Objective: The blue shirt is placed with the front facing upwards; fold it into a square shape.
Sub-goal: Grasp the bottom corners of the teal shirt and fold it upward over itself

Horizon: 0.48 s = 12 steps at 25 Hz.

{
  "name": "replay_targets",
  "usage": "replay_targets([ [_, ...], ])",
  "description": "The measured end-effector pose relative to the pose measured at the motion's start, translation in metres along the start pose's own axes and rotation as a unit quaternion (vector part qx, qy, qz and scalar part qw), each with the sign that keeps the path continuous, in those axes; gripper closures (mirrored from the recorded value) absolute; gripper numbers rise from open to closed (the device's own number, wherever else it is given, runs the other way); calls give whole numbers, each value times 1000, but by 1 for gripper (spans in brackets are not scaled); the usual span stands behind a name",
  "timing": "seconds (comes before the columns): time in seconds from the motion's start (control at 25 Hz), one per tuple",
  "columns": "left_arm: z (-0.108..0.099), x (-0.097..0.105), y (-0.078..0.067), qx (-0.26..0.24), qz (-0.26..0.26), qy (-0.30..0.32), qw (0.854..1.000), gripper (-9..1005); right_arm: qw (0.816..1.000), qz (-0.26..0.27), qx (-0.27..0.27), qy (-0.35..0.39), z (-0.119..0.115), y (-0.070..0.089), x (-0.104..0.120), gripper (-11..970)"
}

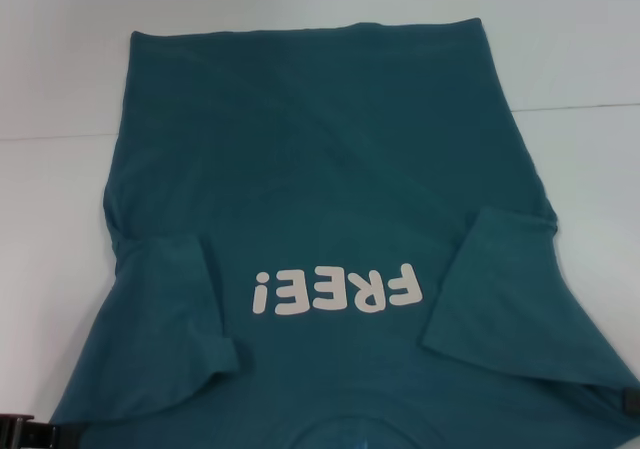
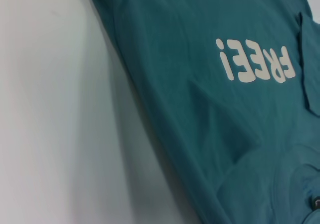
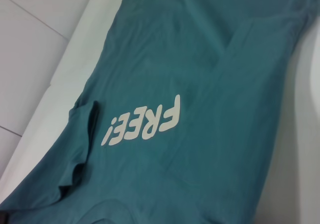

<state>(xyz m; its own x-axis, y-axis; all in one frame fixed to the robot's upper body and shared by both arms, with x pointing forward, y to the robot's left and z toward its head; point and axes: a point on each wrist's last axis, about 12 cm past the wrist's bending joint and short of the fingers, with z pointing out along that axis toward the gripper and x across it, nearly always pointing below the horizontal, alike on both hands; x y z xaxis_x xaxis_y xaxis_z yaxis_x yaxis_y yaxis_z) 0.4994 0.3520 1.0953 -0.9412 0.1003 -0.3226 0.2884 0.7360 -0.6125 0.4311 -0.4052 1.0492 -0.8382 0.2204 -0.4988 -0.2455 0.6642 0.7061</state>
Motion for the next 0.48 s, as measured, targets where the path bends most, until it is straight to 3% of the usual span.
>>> replay_targets([
  [0.28,1,0,-2,14,3,-6,1000,994,1000,2,-1,-7,-3,-1,4,920],
  [0.48,3,-28,-13,42,33,-38,998,993,999,-19,-12,-30,6,4,-21,919],
])
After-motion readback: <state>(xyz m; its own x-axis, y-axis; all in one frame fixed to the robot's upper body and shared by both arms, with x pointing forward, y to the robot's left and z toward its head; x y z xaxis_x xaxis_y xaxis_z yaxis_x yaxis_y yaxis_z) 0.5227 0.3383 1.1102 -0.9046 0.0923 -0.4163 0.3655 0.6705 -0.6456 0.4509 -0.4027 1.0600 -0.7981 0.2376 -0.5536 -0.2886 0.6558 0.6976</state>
